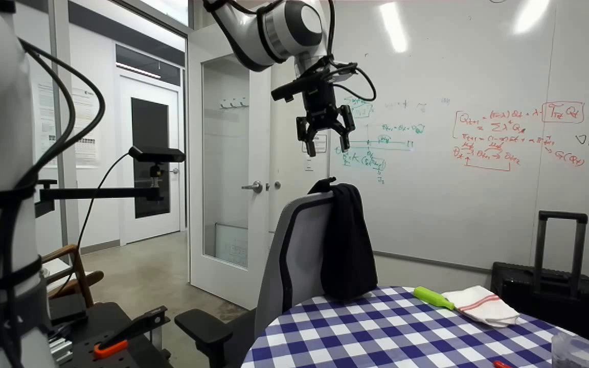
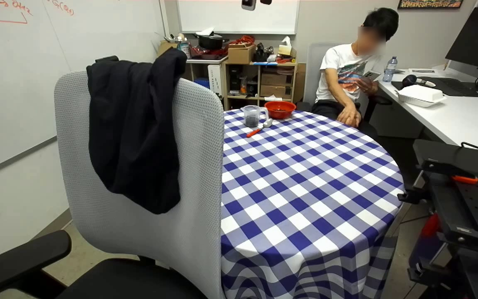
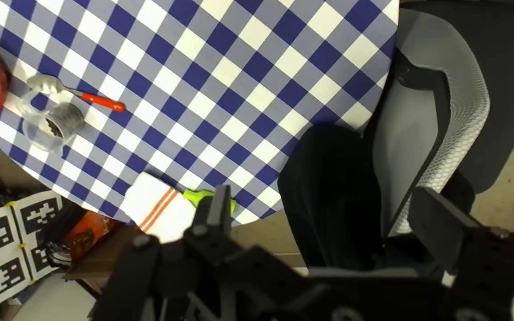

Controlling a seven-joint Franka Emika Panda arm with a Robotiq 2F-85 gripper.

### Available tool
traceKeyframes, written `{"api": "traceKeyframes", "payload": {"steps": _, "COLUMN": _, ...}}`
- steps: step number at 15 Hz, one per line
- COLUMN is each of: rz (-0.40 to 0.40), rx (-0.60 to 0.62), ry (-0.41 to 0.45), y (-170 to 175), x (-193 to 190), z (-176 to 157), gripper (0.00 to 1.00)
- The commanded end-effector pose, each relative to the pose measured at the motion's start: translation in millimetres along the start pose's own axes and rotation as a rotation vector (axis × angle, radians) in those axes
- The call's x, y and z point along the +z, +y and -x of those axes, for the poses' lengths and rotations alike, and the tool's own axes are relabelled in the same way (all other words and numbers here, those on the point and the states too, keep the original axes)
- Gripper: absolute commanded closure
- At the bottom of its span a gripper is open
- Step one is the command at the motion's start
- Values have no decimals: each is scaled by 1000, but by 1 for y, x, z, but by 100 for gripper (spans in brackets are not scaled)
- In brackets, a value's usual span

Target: Pick up the cloth from the chair and put it on the table

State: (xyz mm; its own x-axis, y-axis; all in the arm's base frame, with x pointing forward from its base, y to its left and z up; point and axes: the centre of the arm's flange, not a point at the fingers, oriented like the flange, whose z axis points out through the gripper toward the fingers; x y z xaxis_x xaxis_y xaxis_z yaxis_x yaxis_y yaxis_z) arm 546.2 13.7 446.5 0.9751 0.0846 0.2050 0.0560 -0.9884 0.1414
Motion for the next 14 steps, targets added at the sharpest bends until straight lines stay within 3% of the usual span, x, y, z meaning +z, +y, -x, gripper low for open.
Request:
{"api": "traceKeyframes", "payload": {"steps": 1, "rz": -80, "rx": -72, "ry": 44, "y": 1, "x": 8, "z": -22, "gripper": 0}}
{"api": "traceKeyframes", "payload": {"steps": 6, "rz": -134, "rx": -114, "ry": 66, "y": 3, "x": 18, "z": -49, "gripper": 0}}
{"api": "traceKeyframes", "payload": {"steps": 14, "rz": -177, "rx": -84, "ry": 61, "y": -4, "x": 35, "z": -102, "gripper": 0}}
